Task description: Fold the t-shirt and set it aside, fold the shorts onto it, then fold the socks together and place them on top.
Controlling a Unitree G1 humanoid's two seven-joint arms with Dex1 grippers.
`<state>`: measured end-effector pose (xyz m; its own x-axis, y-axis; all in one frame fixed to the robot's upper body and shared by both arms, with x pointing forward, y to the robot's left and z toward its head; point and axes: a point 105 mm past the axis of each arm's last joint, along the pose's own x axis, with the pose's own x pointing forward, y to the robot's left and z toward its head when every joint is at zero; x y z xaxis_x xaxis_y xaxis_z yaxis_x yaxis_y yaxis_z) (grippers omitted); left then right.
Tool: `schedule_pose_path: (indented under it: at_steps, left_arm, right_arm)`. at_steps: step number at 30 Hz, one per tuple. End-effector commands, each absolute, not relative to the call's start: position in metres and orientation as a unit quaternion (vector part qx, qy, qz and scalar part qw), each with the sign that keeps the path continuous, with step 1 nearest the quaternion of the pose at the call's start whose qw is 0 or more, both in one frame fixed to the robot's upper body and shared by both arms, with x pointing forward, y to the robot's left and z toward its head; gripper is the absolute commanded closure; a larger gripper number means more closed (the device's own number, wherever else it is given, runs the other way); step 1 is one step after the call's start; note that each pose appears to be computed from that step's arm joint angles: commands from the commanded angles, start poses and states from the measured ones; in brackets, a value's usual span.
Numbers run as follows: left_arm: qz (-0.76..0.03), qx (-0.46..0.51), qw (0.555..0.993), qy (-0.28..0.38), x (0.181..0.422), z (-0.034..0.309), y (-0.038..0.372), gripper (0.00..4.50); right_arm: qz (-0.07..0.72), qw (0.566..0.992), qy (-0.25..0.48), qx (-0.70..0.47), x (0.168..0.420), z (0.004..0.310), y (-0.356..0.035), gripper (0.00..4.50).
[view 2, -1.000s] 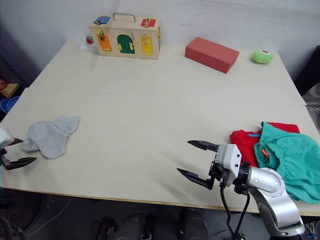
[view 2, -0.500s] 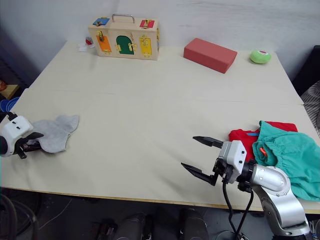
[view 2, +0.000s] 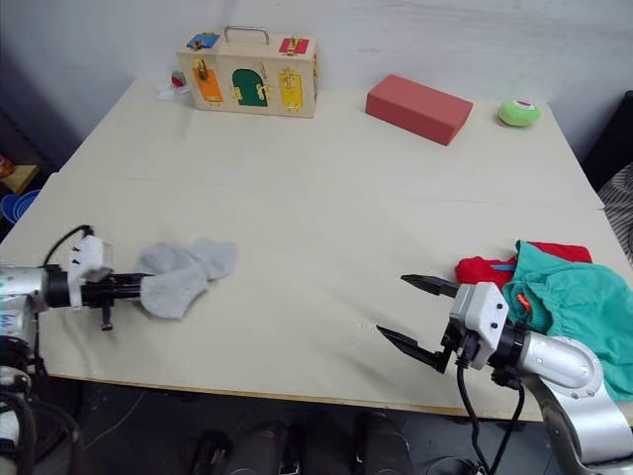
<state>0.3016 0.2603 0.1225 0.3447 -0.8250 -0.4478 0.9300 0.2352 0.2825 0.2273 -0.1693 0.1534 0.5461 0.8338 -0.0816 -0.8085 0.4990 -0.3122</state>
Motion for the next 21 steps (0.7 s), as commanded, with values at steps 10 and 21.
schedule_pose_path:
  at_steps: [10, 21]
  left_arm:
    - [-0.632, 0.305, 0.712, 0.028, 0.282, 0.097, 0.11, 4.46]
    - [-0.646, 0.278, 0.71, 0.039, 0.263, 0.101, 0.09, 2.78]
  right_arm:
    - [0.459, 0.868, -0.001, -0.187, 0.207, 0.145, -0.193, 0.0]
    - [0.469, 0.867, 0.03, -0.166, 0.198, 0.136, -0.189, 0.0]
